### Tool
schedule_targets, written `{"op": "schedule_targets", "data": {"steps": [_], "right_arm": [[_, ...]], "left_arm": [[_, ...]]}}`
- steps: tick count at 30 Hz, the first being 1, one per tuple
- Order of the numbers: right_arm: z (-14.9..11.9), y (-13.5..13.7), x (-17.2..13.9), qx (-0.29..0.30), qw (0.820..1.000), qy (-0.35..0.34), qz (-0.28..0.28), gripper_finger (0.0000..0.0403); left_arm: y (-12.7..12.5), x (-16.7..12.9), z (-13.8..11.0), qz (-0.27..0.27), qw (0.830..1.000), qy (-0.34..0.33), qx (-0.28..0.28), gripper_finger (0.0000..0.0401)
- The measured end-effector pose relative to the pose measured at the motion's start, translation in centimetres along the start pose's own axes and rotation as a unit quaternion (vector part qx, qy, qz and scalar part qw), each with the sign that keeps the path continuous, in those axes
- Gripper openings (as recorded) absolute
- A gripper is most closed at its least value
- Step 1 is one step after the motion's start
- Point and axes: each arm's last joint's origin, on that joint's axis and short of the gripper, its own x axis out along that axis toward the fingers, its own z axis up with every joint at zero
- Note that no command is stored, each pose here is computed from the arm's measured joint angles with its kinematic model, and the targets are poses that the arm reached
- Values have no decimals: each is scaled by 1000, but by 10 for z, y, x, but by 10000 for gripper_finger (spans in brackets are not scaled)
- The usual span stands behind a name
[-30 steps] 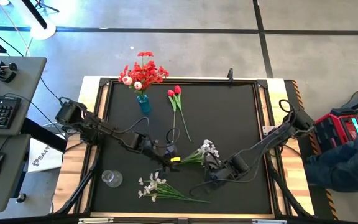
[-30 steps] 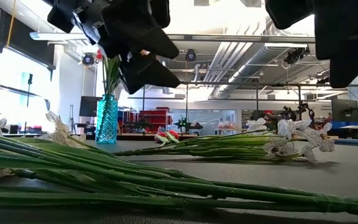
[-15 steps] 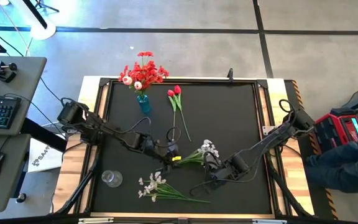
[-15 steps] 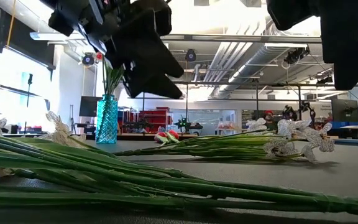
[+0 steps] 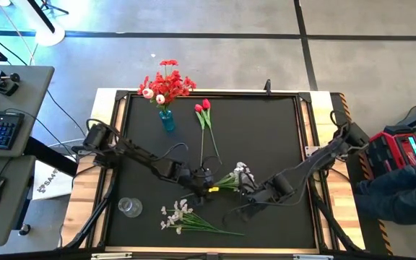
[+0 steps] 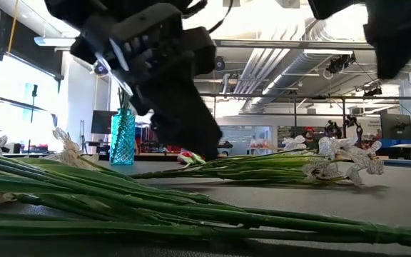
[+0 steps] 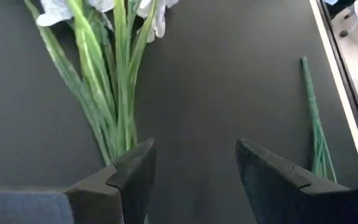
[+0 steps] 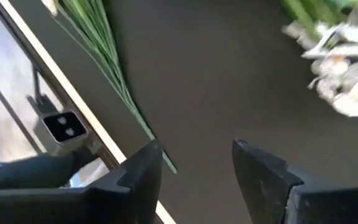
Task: Sort flowers into vase by color
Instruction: Put the center white flower into the transparent vase
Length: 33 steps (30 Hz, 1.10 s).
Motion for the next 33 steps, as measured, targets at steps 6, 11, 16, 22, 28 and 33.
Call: {"op": "schedule_targets", "data": {"steps": [6, 11, 16, 22, 28, 33], "right_arm": [[12, -3, -23, -5, 998, -52, 16, 181], [20, -6, -37, -10, 997, -76, 25, 181], [22, -8, -43, -6, 996, -83, 29, 181], [20, -7, -43, -9, 996, -78, 30, 181], [18, -6, -43, -10, 996, -77, 32, 181], [18, -6, -43, -11, 996, -79, 35, 181]], "left_arm": [[-2, 13, 8, 26, 999, 41, 3, 209], [-3, 22, 12, 47, 997, 58, 4, 209], [-7, 20, 21, 51, 997, 62, 3, 209], [-13, 10, 34, 72, 995, 63, 31, 209], [-5, 8, 45, 113, 991, 40, 62, 209], [16, 16, 45, 135, 988, 53, 60, 209]]}}
